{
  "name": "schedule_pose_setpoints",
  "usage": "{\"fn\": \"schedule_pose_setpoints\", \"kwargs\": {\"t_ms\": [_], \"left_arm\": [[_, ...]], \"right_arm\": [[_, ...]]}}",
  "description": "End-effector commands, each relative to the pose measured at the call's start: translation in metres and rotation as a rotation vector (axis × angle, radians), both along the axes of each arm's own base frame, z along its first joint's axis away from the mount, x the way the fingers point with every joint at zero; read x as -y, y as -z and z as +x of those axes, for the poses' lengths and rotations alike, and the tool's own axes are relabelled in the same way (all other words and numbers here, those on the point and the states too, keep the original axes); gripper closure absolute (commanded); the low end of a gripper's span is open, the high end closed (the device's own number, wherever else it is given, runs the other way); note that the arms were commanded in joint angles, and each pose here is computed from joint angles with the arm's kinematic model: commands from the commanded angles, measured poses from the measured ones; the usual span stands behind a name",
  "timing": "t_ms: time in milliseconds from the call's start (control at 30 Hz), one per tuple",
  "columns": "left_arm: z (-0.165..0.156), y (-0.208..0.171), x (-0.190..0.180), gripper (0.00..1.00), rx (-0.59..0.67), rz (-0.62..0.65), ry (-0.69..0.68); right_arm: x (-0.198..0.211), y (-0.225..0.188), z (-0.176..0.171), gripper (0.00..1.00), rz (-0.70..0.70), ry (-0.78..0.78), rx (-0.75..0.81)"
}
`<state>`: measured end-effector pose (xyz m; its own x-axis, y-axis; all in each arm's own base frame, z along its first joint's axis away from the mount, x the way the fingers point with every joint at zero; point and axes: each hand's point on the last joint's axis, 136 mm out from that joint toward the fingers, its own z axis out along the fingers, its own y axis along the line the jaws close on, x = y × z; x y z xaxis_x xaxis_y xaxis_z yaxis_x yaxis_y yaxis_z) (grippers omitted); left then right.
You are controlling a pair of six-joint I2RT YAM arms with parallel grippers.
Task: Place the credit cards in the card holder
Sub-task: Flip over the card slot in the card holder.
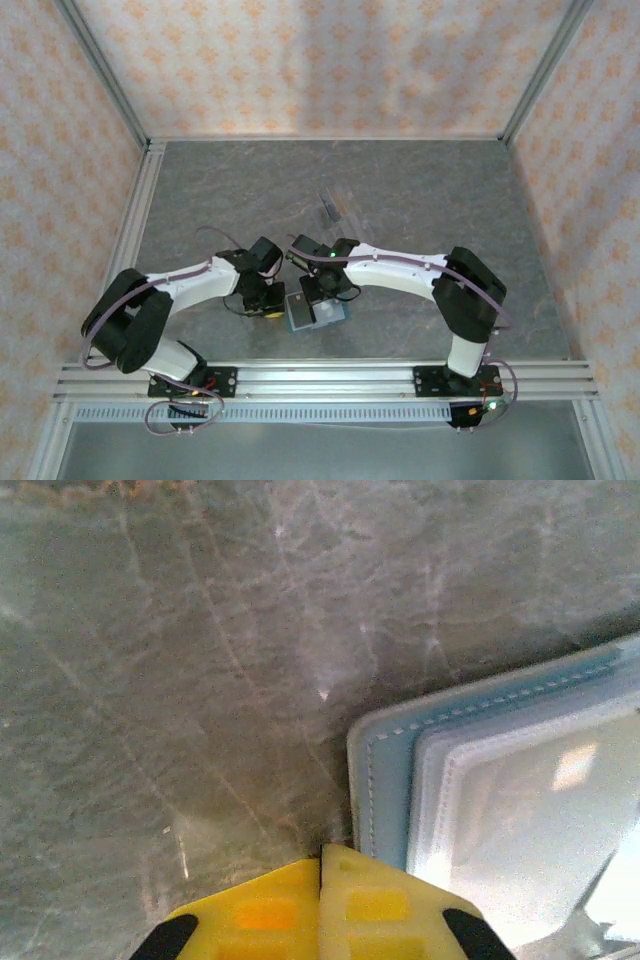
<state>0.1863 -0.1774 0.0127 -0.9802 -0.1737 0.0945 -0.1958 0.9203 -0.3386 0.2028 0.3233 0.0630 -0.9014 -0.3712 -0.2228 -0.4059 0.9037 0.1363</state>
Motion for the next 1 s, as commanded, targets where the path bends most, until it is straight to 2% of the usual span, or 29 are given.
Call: {"fn": "schedule_pose_setpoints", "kwargs": {"t_ms": [0,100,400,567,800,967], "left_arm": [[0.002,0.008,0.004,0.93,-0.004,0.002,0.011],[0.001,0.014,0.006,0.93,-0.017,0.007,0.018],[0.004,0.018,0.013,0.94,-0.012,-0.004,-0.002],[0.005,0.014,0.014,0.94,-0.003,-0.01,-0.014],[0.008,0.009,0.016,0.94,0.002,-0.011,-0.009],[0.007,0.007,0.015,0.94,0.004,-0.011,-0.004]], "right_arm": [[-0.006,-0.002,-0.001,1.0,0.035,0.024,-0.032],[-0.019,-0.002,-0.005,0.99,0.096,0.034,-0.072],[-0.048,0.008,-0.009,0.86,0.251,0.117,-0.186],[-0.053,0.006,-0.006,0.84,0.314,0.168,-0.215],[-0.054,-0.005,-0.003,0.69,0.41,0.221,-0.239],[-0.051,-0.004,-0.007,0.66,0.433,0.237,-0.26]]}}
